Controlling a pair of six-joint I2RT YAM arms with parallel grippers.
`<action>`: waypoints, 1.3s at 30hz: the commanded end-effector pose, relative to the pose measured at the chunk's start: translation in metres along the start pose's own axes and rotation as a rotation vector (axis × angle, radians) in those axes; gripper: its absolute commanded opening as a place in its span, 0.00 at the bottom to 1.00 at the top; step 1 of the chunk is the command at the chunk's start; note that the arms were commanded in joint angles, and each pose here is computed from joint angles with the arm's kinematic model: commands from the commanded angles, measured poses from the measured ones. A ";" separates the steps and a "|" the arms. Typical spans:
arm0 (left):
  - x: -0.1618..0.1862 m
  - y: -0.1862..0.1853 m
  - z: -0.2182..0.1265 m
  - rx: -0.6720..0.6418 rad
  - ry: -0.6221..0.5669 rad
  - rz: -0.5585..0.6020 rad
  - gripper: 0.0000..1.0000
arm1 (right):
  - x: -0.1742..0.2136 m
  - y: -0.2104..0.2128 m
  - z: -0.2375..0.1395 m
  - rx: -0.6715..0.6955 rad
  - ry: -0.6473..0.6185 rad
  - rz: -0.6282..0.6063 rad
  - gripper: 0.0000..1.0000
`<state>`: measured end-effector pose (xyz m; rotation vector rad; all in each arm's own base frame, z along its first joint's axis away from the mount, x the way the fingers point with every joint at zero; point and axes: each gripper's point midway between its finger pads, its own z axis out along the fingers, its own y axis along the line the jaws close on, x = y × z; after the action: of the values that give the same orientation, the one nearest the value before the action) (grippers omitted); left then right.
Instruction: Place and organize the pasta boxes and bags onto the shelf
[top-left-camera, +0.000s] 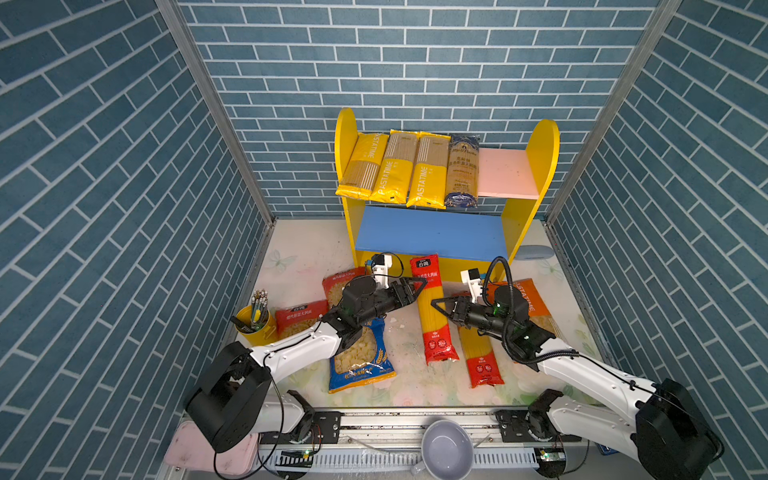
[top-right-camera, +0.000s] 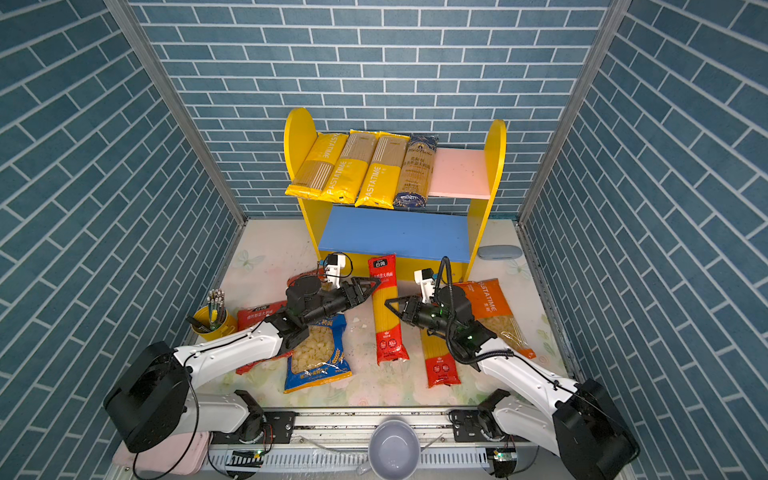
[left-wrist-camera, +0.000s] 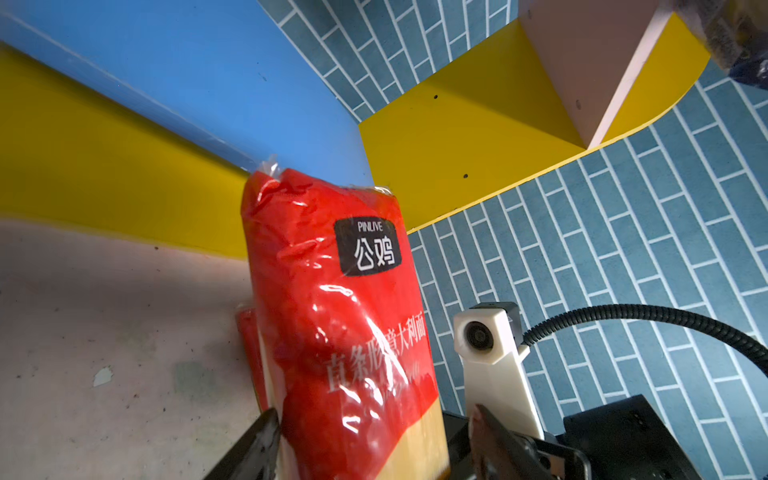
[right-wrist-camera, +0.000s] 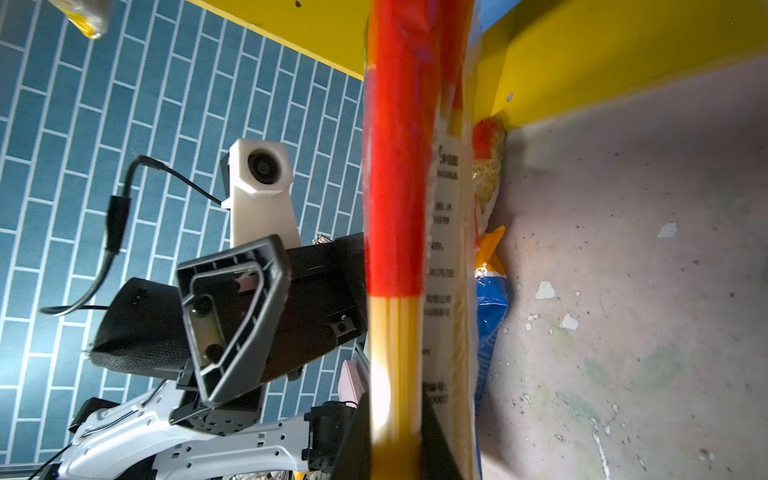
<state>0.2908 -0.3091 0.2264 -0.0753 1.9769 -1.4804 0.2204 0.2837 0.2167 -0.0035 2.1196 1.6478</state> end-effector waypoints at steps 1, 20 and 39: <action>-0.006 -0.025 -0.001 0.061 0.004 0.042 0.73 | -0.027 0.111 -0.026 -0.316 -0.065 -0.176 0.02; -0.027 -0.094 0.003 0.252 -0.022 0.121 0.44 | -0.026 0.137 -0.042 -0.385 -0.026 -0.190 0.08; -0.057 -0.188 -0.044 0.422 -0.143 0.226 0.22 | 0.003 0.111 -0.041 -0.244 0.086 -0.328 0.51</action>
<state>0.2642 -0.3281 0.3557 0.1690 1.6954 -1.6105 0.1870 0.2790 0.3046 -0.3322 1.9129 1.7500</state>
